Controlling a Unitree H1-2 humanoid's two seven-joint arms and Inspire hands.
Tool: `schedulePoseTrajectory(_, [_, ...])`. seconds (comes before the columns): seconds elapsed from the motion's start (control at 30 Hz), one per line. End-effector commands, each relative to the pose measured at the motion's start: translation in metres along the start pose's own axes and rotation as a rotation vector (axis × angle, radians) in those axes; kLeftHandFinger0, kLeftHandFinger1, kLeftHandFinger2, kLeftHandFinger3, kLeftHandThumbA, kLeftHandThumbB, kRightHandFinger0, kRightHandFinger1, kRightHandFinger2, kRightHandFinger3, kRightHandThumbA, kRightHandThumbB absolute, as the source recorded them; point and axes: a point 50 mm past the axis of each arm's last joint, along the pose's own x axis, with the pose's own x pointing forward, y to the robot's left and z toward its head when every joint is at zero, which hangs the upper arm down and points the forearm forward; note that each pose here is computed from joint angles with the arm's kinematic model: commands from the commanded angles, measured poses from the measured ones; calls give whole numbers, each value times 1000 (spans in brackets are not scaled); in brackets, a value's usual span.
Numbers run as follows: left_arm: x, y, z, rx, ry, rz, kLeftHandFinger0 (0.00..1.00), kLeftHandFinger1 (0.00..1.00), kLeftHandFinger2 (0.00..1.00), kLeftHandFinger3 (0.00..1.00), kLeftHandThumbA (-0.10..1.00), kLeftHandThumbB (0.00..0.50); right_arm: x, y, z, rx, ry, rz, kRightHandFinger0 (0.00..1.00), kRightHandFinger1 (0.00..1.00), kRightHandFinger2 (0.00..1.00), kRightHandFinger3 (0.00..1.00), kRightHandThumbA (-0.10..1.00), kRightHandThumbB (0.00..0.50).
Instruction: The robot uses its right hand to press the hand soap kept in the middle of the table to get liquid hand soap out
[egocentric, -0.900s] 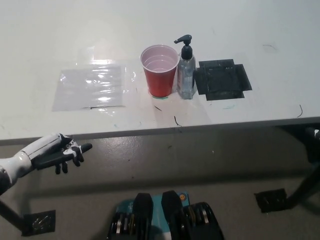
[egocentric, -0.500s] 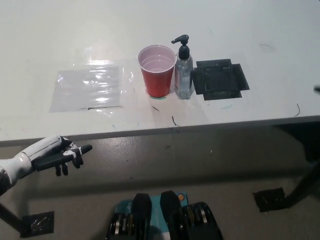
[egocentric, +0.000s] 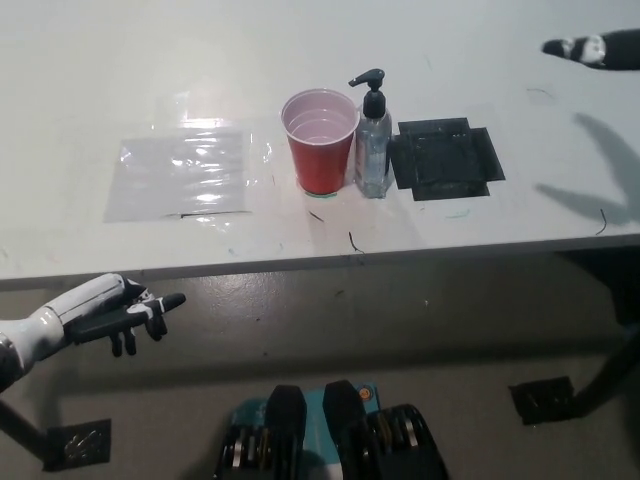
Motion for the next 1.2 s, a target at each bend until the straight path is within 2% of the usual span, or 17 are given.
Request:
schedulePoseTrajectory(0.0, [-5, 20, 11, 59, -6, 18, 380, 360, 475, 625, 878, 173, 25, 1, 37, -108, -120, 23, 1000, 1000, 1000, 1000, 1000, 383])
schedulePoseTrajectory(0.2, [-6, 22, 14, 66, -7, 19, 406, 381, 499, 655, 874, 170, 40, 25, 48, -158, -144, 55, 1000, 1000, 1000, 1000, 1000, 434])
schedulePoseTrajectory(0.23, [-6, 21, 13, 60, -9, 19, 405, 380, 496, 649, 867, 167, 42, 29, 50, -163, -151, 71, 1000, 1000, 1000, 1000, 1000, 401])
schedulePoseTrajectory(0.33, [-6, 21, 12, 65, -5, 16, 388, 371, 494, 658, 888, 182, 49, 47, 58, -176, -156, 116, 1000, 1000, 1000, 1000, 1000, 352])
schedulePoseTrajectory(0.4, [-6, 21, 12, 64, -4, 16, 386, 371, 494, 658, 887, 182, 49, 48, 58, -177, -157, 117, 1000, 1000, 1000, 1000, 1000, 350])
schedulePoseTrajectory(0.43, [-5, 23, 12, 47, 0, 12, 389, 373, 496, 655, 880, 196, 53, 56, 62, -176, -157, 137, 1000, 1000, 1000, 1000, 1000, 329])
schedulePoseTrajectory(0.53, [-5, 24, 13, 42, -5, 13, 382, 363, 484, 632, 865, 203, 58, 70, 64, -196, -165, 171, 1000, 1000, 1000, 1000, 1000, 356])
schedulePoseTrajectory(0.57, [-5, 24, 15, 51, -7, 13, 388, 368, 487, 634, 860, 187, 58, 75, 64, -202, -172, 184, 1000, 1000, 1000, 1000, 1000, 342])
schedulePoseTrajectory(0.6, [-6, 24, 16, 65, -13, 13, 401, 379, 497, 644, 855, 167, 60, 85, 65, -234, -183, 200, 1000, 1000, 949, 1000, 1000, 228])
schedulePoseTrajectory(0.63, [-6, 24, 17, 69, -15, 13, 408, 385, 504, 655, 853, 164, 61, 89, 65, -247, -188, 206, 822, 885, 885, 1000, 1000, 268])
schedulePoseTrajectory(0.67, [-6, 25, 17, 68, -12, 11, 414, 392, 516, 669, 854, 157, 62, 94, 66, -286, -190, 223, 971, 1000, 1000, 1000, 1000, 255])
schedulePoseTrajectory(0.73, [-5, 25, 17, 79, -10, 8, 406, 381, 505, 661, 880, 182, 62, 106, 66, -333, -195, 248, 1000, 1000, 1000, 1000, 1000, 298])
schedulePoseTrajectory(0.77, [-5, 25, 16, 78, -9, 8, 402, 377, 499, 655, 886, 195, 63, 110, 65, -343, -195, 263, 1000, 1000, 1000, 1000, 1000, 385])
schedulePoseTrajectory(0.8, [-5, 26, 16, 76, -9, 2, 394, 368, 489, 643, 890, 201, 65, 118, 61, -373, -194, 299, 1000, 1000, 1000, 1000, 1000, 428])
schedulePoseTrajectory(0.83, [-4, 26, 15, 74, -11, 1, 382, 361, 485, 638, 891, 198, 66, 121, 60, -387, -195, 309, 1000, 1000, 1000, 1000, 1000, 449])
schedulePoseTrajectory(0.97, [-4, 28, 17, 76, -4, -2, 390, 373, 494, 646, 897, 204, 69, 128, 56, -426, -193, 337, 1000, 1000, 1000, 1000, 1000, 480])
schedulePoseTrajectory(1.17, [-4, 30, 17, 76, -9, -5, 379, 352, 472, 637, 899, 205, 68, 130, 49, -422, -187, 346, 1000, 1000, 1000, 1000, 1000, 474])
